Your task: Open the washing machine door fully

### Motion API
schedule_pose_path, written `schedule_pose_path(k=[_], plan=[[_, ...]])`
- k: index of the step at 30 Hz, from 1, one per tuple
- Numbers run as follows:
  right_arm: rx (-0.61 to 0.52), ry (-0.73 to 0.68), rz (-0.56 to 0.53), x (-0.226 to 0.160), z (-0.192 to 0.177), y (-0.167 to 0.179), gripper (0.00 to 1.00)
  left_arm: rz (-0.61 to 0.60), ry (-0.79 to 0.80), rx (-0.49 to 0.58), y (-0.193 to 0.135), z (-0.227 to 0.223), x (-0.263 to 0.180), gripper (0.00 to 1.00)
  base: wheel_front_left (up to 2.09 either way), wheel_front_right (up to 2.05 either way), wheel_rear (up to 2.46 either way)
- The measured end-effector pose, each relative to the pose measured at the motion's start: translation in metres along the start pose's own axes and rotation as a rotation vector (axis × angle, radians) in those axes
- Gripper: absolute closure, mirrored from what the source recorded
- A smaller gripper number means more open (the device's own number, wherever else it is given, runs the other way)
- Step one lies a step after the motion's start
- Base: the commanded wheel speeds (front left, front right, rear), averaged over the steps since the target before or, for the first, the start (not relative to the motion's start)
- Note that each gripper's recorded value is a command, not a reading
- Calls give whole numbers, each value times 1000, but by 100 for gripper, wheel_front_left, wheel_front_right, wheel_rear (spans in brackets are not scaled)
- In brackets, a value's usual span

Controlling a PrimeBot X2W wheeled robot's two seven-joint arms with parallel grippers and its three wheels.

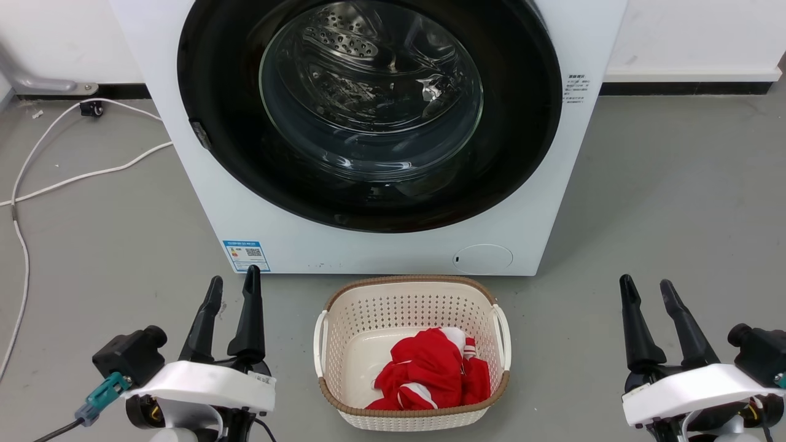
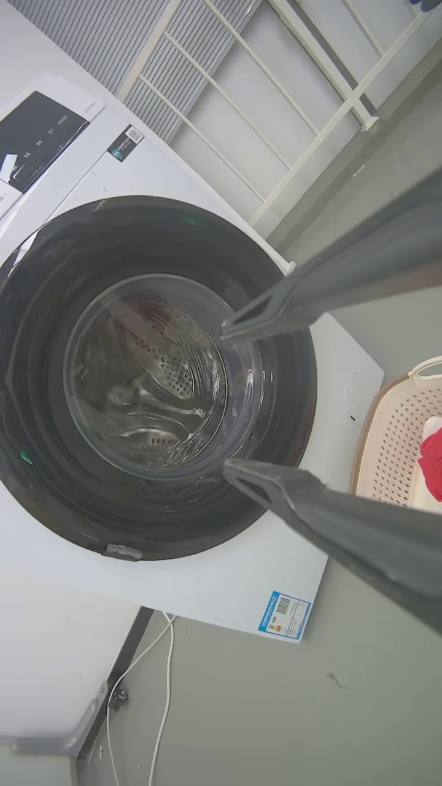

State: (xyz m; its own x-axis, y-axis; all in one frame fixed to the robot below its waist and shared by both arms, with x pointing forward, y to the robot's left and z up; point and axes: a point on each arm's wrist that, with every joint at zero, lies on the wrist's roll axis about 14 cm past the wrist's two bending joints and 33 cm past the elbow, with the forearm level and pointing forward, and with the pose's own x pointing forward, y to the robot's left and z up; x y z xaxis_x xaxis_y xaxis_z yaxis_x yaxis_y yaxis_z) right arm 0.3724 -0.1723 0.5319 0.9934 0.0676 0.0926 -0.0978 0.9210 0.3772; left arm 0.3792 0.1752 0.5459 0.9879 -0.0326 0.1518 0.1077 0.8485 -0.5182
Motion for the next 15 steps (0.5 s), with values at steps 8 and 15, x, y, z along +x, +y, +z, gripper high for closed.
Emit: schedule_pose_path(k=[8, 15], plan=[[-101, 9, 15, 1, -2, 3, 0, -22, -5, 100, -4, 0, -1, 0, 0, 0, 0], [-178, 15, 27, 1, -4, 5, 0, -40, -10, 179, -8, 0, -1, 0, 0, 0, 0]])
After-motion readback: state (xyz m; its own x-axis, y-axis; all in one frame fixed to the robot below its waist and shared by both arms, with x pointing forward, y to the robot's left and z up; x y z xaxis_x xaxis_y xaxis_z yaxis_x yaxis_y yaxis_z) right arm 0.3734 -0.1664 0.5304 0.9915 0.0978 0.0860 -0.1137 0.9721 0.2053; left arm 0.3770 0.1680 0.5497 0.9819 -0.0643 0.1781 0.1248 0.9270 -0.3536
